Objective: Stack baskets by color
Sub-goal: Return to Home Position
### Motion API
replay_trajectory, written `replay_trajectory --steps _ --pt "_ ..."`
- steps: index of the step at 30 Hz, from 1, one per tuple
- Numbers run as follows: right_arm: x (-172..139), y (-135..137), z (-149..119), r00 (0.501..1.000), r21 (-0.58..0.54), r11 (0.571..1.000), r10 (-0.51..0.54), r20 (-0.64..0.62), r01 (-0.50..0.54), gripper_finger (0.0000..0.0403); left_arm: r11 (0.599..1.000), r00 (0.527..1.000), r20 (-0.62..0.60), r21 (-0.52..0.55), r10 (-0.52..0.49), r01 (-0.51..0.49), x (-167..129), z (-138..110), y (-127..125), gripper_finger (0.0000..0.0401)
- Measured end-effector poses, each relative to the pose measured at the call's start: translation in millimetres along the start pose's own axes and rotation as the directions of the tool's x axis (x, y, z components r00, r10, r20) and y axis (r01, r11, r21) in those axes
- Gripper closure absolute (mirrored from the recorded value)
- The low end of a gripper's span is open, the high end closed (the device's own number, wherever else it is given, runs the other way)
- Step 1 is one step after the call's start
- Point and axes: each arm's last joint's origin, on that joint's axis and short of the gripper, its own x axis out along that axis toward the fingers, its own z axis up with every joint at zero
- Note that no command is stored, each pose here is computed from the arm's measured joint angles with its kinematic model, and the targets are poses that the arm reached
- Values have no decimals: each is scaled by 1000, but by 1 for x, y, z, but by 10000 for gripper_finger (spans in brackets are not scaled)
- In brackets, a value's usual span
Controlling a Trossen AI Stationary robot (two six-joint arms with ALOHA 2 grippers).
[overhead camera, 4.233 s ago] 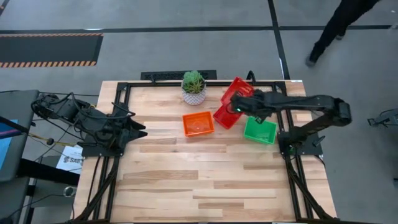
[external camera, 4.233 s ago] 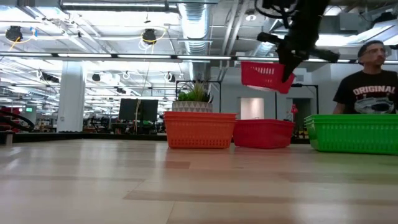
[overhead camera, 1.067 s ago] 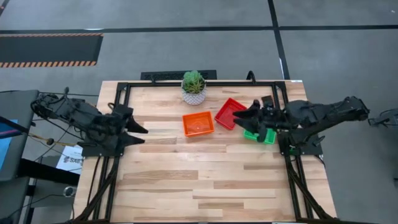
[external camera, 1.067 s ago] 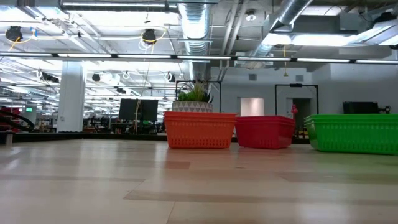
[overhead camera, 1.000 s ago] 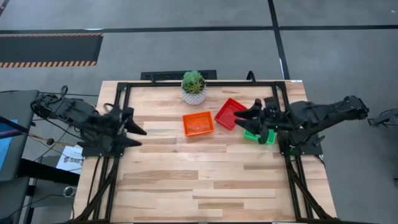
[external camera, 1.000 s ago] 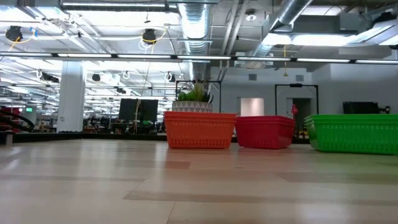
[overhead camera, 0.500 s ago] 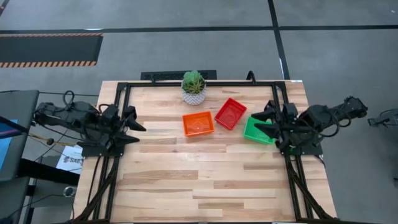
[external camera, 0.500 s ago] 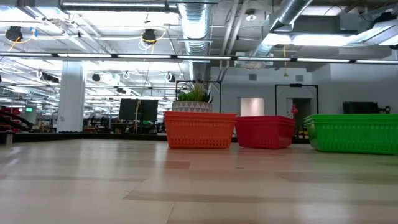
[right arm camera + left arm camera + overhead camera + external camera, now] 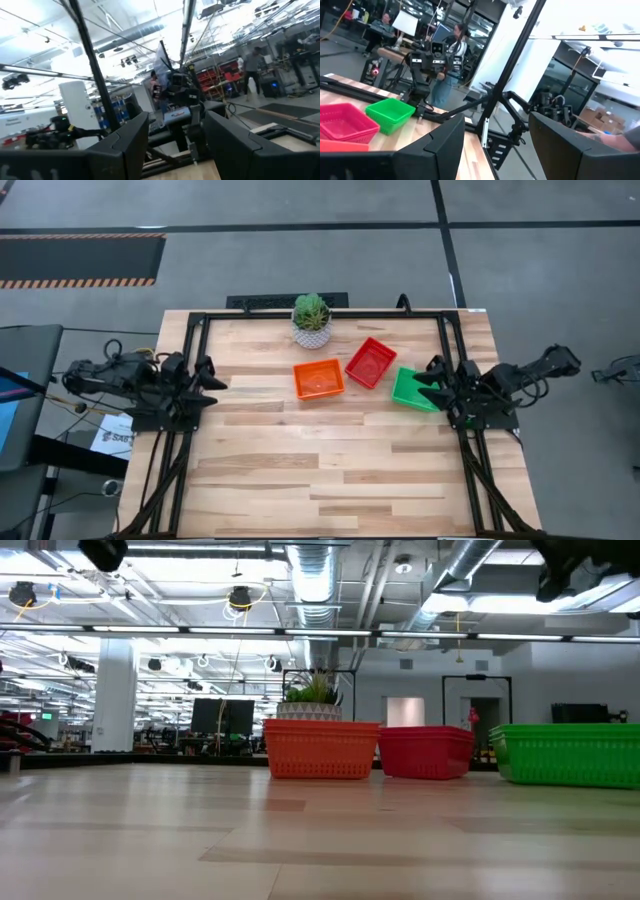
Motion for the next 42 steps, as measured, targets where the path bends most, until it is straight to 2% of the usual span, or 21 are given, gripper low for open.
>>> replay_trajectory --steps 8,14,17,20,25,30,34,38,42 --pt "-23 -15 -29 997 25 999 37 64 -38 188 1000 999 52 -2 -3 3 -18 -32 16 191" --pt "-30 -18 -27 997 -8 999 32 74 -31 186 999 999 34 32 31 -32 -14 -42 22 191" --pt "-33 -19 -26 997 -28 999 31 74 -29 186 995 997 -16 69 69 -68 -14 -52 27 191" --pt "-33 -20 -31 999 -55 998 20 27 -18 185 992 997 -15 98 77 -75 -13 -55 29 191" --pt "-33 -22 -41 997 -51 999 -3 -71 -1 184 991 996 -31 106 87 -83 -6 -79 41 191" --pt "-33 -24 -45 994 -74 997 -21 -111 13 184 996 996 -43 44 80 -78 0 -111 56 191" --pt "-34 -27 -51 985 -117 993 -47 -165 28 184 998 995 -79 21 61 -60 0 -116 57 191" --pt "-36 -29 -59 968 -153 988 -71 -241 34 184 993 995 -73 98 68 -61 0 -115 57 191" --pt "-38 -31 -66 947 -183 982 -94 -306 38 184 975 987 -70 182 142 -127 -1 -117 60 191"
